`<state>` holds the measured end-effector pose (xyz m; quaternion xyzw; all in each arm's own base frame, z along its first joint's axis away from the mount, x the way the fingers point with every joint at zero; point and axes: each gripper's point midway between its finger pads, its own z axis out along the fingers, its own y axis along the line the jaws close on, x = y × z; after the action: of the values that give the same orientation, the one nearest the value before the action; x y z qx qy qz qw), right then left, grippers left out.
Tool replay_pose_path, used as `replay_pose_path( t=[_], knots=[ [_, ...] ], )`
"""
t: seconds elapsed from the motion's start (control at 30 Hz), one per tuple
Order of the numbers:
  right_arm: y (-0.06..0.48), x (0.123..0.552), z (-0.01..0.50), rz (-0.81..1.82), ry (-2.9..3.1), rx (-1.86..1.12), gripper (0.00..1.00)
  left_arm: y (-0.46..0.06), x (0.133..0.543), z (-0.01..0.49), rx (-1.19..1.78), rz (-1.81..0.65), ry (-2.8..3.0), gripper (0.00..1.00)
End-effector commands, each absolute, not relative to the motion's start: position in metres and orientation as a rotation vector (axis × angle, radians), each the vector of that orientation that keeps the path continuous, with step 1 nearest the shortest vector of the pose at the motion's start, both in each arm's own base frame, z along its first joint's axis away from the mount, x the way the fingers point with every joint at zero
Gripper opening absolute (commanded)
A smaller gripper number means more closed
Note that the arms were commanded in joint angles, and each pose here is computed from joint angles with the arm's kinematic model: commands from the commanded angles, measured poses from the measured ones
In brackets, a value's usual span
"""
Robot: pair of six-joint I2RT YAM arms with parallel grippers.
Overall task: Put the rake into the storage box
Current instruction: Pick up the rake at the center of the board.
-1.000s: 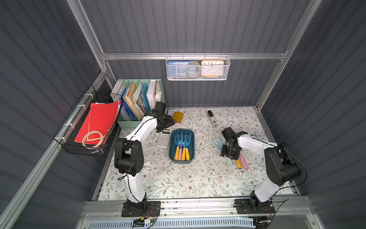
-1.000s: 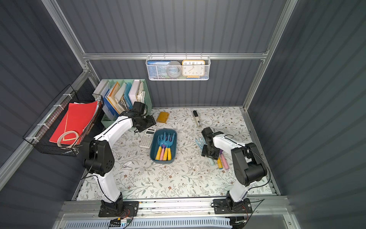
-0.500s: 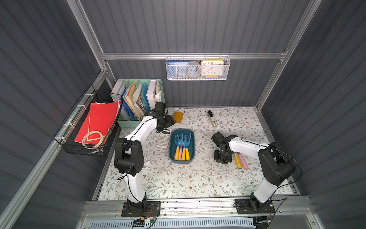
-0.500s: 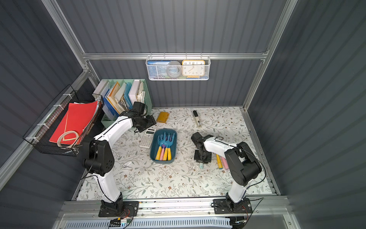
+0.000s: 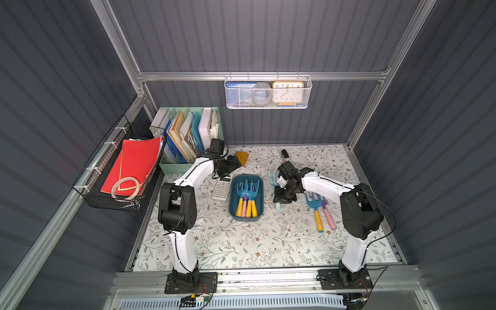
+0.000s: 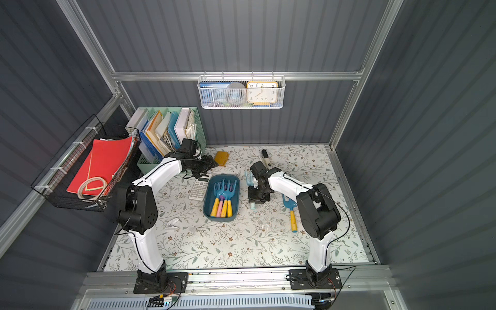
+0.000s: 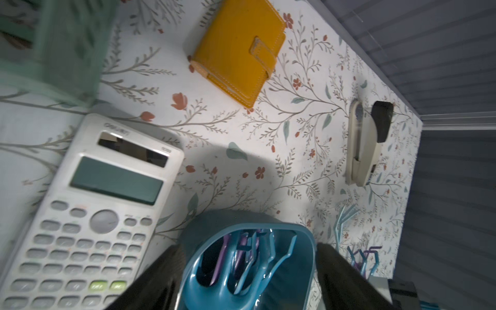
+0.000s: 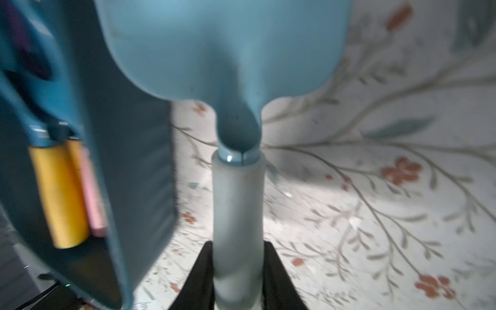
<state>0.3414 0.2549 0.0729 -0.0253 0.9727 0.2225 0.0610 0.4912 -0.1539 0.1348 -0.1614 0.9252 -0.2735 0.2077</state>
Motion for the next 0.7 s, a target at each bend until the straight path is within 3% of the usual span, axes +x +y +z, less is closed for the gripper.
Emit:
replay_pose_path(
  t=[0.0,0.33,0.67],
  knots=[
    [0.287,0.359,0.113,1.025,2.796,-0.147,0.00,-0.174,0.501,0.147,-0.372,-0.941,2.514,0.82],
    [0.324,0.366,0.178,1.953,2.440,-0.170,0.00,-0.205,0.490,0.204,-0.124,-1.245,2.263,0.82],
    [0.340,0.375,0.206,2.299,2.173,-0.142,0.01,-0.225,0.463,0.243,0.130,-1.452,2.068,0.79]
  ],
)
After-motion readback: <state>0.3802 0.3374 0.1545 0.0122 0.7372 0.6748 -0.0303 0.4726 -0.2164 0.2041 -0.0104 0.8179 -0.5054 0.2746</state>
